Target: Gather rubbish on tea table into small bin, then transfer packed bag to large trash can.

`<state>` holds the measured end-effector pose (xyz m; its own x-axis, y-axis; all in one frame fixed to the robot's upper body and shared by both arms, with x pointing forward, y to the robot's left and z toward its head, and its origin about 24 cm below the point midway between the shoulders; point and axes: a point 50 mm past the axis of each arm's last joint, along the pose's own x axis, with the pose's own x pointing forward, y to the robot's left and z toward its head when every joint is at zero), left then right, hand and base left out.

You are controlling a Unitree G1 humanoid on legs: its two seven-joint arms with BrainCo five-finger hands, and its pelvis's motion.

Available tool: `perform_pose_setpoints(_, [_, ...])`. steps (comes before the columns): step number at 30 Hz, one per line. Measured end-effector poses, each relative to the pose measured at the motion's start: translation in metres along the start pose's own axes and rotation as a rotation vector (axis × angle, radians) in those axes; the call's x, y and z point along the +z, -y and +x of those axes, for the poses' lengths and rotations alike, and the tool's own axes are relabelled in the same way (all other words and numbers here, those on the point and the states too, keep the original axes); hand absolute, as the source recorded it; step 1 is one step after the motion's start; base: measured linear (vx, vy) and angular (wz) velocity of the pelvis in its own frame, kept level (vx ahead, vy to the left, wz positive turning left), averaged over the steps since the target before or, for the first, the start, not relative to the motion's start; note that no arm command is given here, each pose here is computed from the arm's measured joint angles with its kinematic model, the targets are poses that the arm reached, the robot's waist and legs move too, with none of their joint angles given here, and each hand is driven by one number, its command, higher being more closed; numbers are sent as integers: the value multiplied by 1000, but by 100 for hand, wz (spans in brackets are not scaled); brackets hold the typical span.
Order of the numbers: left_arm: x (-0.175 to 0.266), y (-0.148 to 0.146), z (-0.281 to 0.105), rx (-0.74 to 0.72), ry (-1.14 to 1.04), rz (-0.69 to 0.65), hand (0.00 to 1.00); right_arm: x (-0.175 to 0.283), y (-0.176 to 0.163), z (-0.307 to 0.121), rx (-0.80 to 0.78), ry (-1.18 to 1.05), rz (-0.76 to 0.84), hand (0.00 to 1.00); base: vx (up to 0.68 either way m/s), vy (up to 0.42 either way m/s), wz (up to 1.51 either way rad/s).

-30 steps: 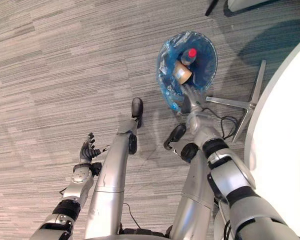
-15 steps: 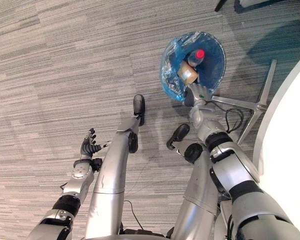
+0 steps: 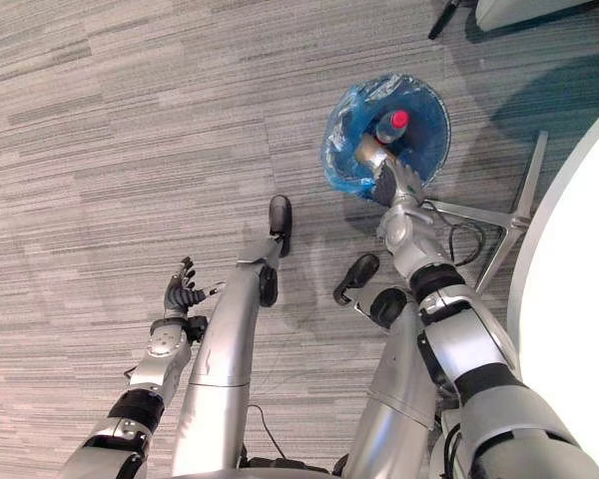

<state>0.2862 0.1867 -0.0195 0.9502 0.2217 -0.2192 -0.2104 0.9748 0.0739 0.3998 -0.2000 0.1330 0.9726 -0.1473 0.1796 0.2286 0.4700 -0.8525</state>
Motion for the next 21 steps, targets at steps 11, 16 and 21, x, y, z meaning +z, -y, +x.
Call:
perform_pose_setpoints(11, [-3,11,-5,-50,-18,-20,0,46,-38,-60,27,126,636,100,-47,-11,-8])
perform_pose_setpoints(16, [-18,20,-20,-91,-61,-39,0,41,-44,-86,41,92,884,100,38,-21,-13])
perform_pose_setpoints(21, [-32,18,-33,-106,-105,-30,0,36,-62,-117,107,43,1017,100,85,-48,-11])
